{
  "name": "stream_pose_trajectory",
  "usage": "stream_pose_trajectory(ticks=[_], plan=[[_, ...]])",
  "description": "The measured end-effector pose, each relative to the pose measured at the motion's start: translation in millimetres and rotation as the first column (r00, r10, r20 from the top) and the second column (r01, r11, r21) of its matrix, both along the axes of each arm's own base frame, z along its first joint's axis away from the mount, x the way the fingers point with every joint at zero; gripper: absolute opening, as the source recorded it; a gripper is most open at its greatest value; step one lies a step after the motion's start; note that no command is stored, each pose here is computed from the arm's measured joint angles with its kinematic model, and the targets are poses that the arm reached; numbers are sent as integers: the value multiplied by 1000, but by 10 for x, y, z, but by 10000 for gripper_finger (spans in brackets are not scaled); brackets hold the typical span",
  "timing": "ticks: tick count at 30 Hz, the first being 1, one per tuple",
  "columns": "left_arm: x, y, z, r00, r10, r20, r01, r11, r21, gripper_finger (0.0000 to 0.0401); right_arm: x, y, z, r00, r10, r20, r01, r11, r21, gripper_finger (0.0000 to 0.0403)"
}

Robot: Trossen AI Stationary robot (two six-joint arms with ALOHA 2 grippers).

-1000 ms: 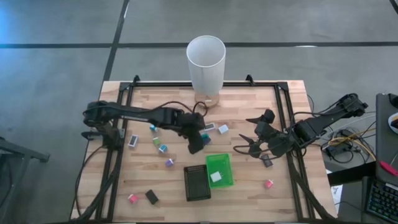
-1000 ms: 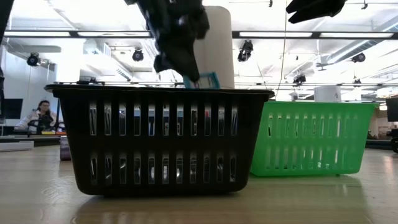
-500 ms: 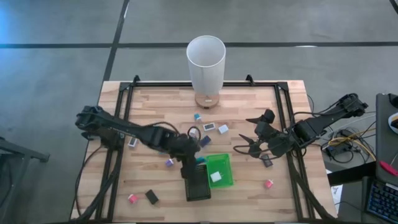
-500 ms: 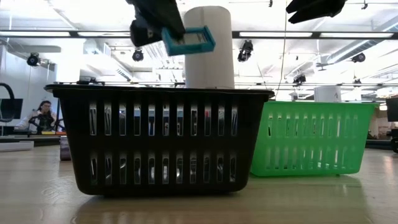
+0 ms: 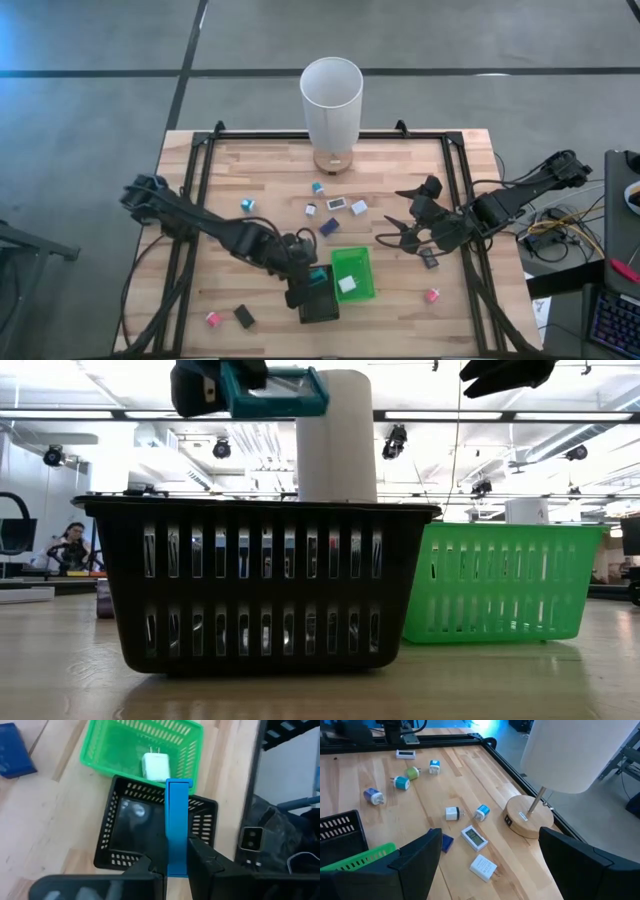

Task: Pick & Place Office items
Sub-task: Put the light blue digital clock into the black bin

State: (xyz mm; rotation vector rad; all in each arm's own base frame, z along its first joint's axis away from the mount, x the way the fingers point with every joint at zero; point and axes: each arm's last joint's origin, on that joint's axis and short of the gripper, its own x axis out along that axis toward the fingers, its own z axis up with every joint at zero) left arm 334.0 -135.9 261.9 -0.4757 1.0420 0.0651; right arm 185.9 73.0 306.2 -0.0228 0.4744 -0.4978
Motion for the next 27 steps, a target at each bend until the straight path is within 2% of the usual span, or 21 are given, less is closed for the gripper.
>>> stream_pose_trajectory(ticks=[12,27], plan=[[172,-81,-420,993,-32,-113,29,999,-25,44,2,2,1,1000,1,3,-1,1000,2,325],[224,-69,-551,989,-22,-146,20,1000,-19,44,3,2,2,1000,1,5,-1,1000,2,325]])
